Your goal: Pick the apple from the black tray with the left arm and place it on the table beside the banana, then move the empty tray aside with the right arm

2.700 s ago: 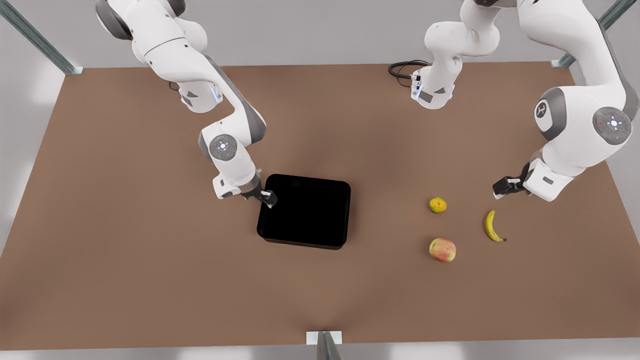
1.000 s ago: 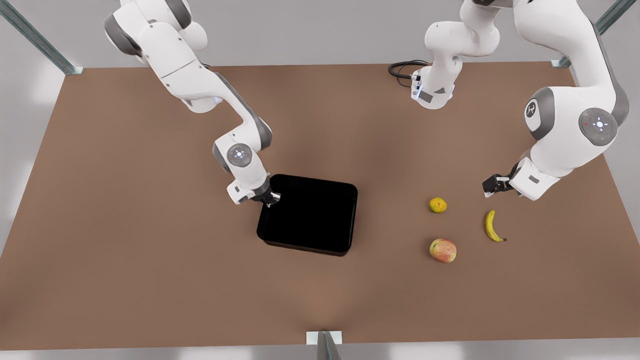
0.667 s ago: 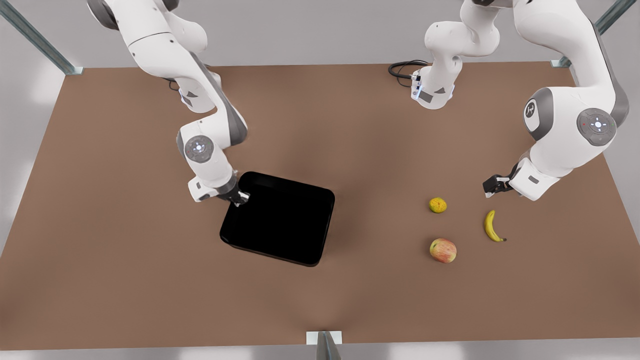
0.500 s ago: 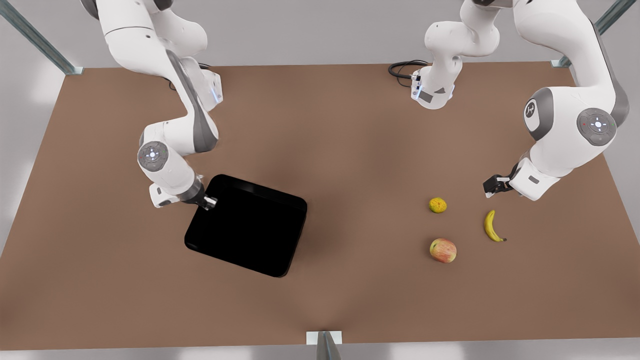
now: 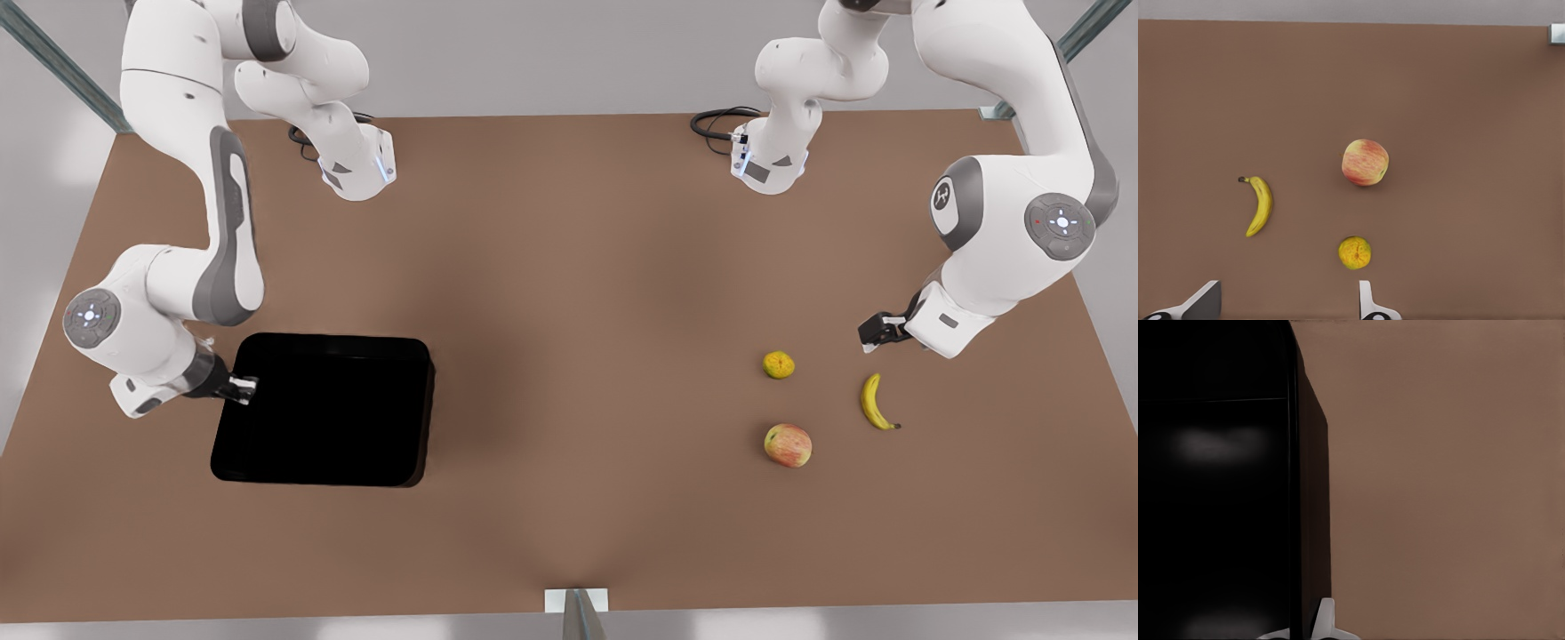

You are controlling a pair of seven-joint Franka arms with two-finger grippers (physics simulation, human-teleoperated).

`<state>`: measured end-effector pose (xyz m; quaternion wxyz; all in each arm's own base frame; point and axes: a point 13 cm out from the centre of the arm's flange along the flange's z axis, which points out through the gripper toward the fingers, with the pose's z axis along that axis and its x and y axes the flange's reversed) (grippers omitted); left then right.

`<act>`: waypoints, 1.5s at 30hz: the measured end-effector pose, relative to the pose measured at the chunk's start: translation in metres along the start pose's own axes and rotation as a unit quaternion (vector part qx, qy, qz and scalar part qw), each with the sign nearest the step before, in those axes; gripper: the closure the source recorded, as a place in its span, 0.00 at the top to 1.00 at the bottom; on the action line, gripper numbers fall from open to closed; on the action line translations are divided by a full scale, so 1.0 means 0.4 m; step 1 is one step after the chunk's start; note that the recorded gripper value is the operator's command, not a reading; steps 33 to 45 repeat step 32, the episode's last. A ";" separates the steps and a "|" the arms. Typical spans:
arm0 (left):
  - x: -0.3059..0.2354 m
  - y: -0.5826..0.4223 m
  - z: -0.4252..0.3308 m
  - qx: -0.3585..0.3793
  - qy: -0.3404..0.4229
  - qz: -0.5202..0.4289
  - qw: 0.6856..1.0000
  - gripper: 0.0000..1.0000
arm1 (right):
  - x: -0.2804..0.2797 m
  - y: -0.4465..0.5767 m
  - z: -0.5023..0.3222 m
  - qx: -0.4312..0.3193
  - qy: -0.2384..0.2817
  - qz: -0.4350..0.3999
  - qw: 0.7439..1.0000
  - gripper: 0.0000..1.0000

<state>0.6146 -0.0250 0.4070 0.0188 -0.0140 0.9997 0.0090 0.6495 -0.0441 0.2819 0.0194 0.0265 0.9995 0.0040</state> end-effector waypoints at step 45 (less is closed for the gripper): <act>0.022 -0.024 -0.010 -0.001 0.038 -0.015 0.999 1.00 | -0.012 0.289 -0.250 -0.001 0.013 -0.301 0.954 1.00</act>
